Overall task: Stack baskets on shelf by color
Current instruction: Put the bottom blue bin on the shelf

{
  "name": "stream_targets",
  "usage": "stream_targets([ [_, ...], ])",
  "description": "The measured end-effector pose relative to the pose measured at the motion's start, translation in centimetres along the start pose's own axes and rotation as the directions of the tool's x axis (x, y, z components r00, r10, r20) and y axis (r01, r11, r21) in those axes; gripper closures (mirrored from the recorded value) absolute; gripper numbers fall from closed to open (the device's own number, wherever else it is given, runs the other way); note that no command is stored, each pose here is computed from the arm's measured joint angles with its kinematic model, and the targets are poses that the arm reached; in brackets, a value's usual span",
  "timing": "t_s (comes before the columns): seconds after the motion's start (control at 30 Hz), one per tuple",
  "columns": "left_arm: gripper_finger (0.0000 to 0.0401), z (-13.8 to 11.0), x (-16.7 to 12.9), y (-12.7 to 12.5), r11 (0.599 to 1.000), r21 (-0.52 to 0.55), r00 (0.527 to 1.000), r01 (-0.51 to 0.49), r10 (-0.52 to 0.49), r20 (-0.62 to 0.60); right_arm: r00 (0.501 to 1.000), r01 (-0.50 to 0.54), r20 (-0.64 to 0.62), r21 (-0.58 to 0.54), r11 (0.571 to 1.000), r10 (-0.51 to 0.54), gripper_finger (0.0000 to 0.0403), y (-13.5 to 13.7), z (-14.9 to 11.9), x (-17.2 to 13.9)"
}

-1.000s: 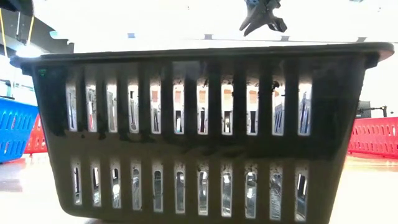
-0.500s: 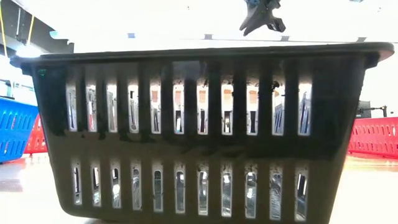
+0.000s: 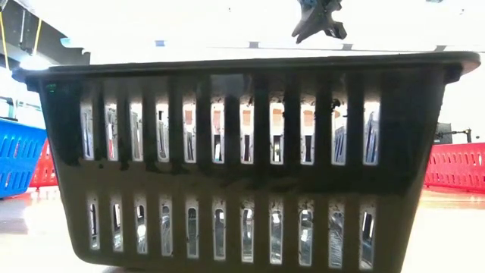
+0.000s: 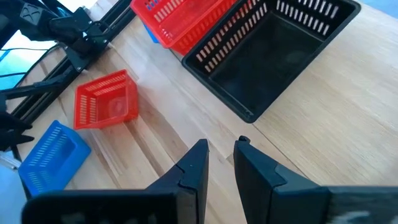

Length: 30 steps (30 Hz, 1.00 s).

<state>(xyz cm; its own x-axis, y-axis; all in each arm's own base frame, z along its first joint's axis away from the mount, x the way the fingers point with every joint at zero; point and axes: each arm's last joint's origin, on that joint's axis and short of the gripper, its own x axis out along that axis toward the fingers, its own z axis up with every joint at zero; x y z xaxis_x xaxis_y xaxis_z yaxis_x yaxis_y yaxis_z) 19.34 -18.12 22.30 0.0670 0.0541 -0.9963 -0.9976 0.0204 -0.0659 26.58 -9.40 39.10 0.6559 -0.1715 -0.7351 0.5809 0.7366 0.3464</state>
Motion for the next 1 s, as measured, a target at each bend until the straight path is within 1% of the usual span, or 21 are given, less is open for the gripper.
stream_targets([
  [0.1,0.0254,-0.3,0.5,-0.2,1.0,-0.004,1.0,-0.012,0.012,0.004,1.0,-0.001,-0.001,0.0,1.0,0.001,0.0339,0.0,0.0,0.0],
  [0.23,0.0254,-0.5,1.5,-0.6,0.998,-0.011,0.998,-0.055,0.055,0.009,1.0,-0.002,-0.001,0.0,1.0,0.002,0.0339,0.0,0.0,0.0],
  [0.37,0.0254,-1.0,2.5,-1.0,0.998,-0.013,0.998,-0.065,0.065,0.016,1.0,-0.002,-0.001,0.0,1.0,0.002,0.0339,0.0,0.0,0.0],
  [0.57,0.0254,-1.5,4.4,-1.4,0.987,-0.019,0.987,-0.162,0.162,0.006,1.0,-0.003,-0.001,0.0,1.0,0.003,0.0339,0.0,0.0,0.0],
  [0.67,0.0256,-1.8,5.1,-1.6,0.984,-0.021,0.985,-0.175,0.175,0.006,1.0,-0.003,-0.001,0.0,1.0,0.003,0.0339,0.0,0.0,0.0],
  [0.8,0.0281,-1.7,5.3,-2.1,0.989,-0.031,0.989,-0.148,0.147,-0.008,0.999,-0.03,-0.015,0.0,1.0,0.03,0.0339,0.1,0.0,0.0],
  [0.9,0.0314,-1.6,5.3,-2.3,0.989,-0.035,0.989,-0.145,0.145,-0.008,0.997,-0.064,-0.032,-0.008,0.998,0.064,0.0339,0.2,-0.1,0.0],
  [1.0,0.0356,-1.6,5.3,-2.2,0.989,-0.03,0.99,-0.144,0.144,-0.007,0.997,-0.067,-0.033,-0.028,0.997,0.066,0.0339,0.2,-0.1,0.0],
])
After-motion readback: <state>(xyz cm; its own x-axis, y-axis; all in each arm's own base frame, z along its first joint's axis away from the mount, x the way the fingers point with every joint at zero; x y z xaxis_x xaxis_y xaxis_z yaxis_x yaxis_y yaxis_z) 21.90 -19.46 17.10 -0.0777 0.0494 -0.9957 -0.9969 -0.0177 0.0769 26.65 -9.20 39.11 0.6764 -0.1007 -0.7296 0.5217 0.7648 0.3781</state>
